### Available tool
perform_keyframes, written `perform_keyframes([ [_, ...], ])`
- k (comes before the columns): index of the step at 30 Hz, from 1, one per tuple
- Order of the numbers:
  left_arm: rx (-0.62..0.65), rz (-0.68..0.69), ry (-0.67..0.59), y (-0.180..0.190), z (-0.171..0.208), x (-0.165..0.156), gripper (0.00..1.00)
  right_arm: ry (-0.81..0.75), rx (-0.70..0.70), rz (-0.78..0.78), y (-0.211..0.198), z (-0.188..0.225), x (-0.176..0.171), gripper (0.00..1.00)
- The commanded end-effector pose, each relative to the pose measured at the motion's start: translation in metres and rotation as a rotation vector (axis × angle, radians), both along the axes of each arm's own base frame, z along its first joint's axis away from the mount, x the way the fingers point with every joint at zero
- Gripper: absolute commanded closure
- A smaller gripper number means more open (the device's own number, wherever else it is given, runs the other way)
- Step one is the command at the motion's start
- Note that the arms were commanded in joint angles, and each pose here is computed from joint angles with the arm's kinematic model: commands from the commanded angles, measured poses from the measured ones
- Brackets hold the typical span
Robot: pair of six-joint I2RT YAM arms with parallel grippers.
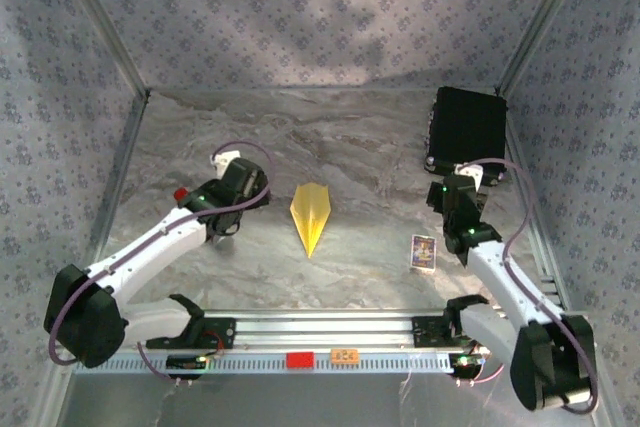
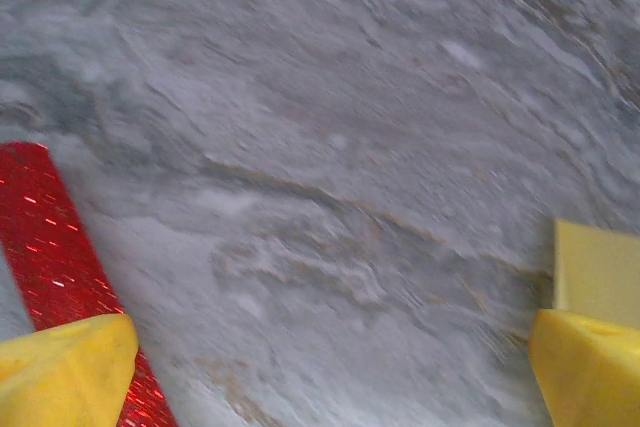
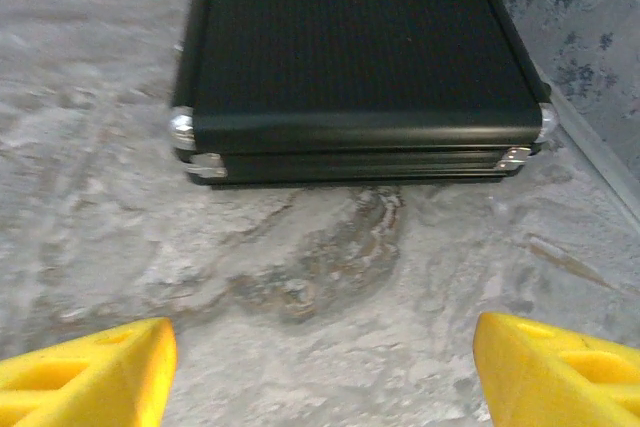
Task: Fold a paper plane with a square sheet of paper (pick it up from the middle)
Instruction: Reset both arms
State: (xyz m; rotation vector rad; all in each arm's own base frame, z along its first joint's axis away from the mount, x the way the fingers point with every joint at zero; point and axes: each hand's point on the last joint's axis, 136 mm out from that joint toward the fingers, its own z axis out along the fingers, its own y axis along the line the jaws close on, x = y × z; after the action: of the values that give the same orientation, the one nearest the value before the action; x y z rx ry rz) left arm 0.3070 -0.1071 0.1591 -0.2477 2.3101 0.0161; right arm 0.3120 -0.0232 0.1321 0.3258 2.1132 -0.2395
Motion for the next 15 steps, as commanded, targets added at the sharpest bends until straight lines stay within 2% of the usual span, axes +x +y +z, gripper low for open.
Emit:
perform_keyframes([
  [1, 0.052, 0.044, -0.061, 0.028, 0.020, 0.020, 0.00, -0.019, -0.049, 0.018, -0.010, -0.001, 0.019, 0.20],
  [7, 0.114, 0.122, -0.127, 0.068, 0.024, 0.038, 0.00, -0.104, -0.036, 0.144, 0.003, -0.016, 0.050, 0.20],
  [10, 0.169, 0.079, -0.150, 0.076, 0.015, 0.045, 0.00, -0.142, -0.058, 0.299, 0.026, -0.022, 0.059, 0.21],
  [12, 0.215, 0.074, -0.163, 0.085, 0.012, 0.047, 0.00, -0.121, -0.090, 0.326, 0.029, -0.024, 0.065, 0.22],
  [15, 0.202, 0.079, -0.176, 0.096, 0.005, 0.049, 0.00, -0.187, -0.129, 0.371, 0.032, -0.020, 0.063, 0.21],
])
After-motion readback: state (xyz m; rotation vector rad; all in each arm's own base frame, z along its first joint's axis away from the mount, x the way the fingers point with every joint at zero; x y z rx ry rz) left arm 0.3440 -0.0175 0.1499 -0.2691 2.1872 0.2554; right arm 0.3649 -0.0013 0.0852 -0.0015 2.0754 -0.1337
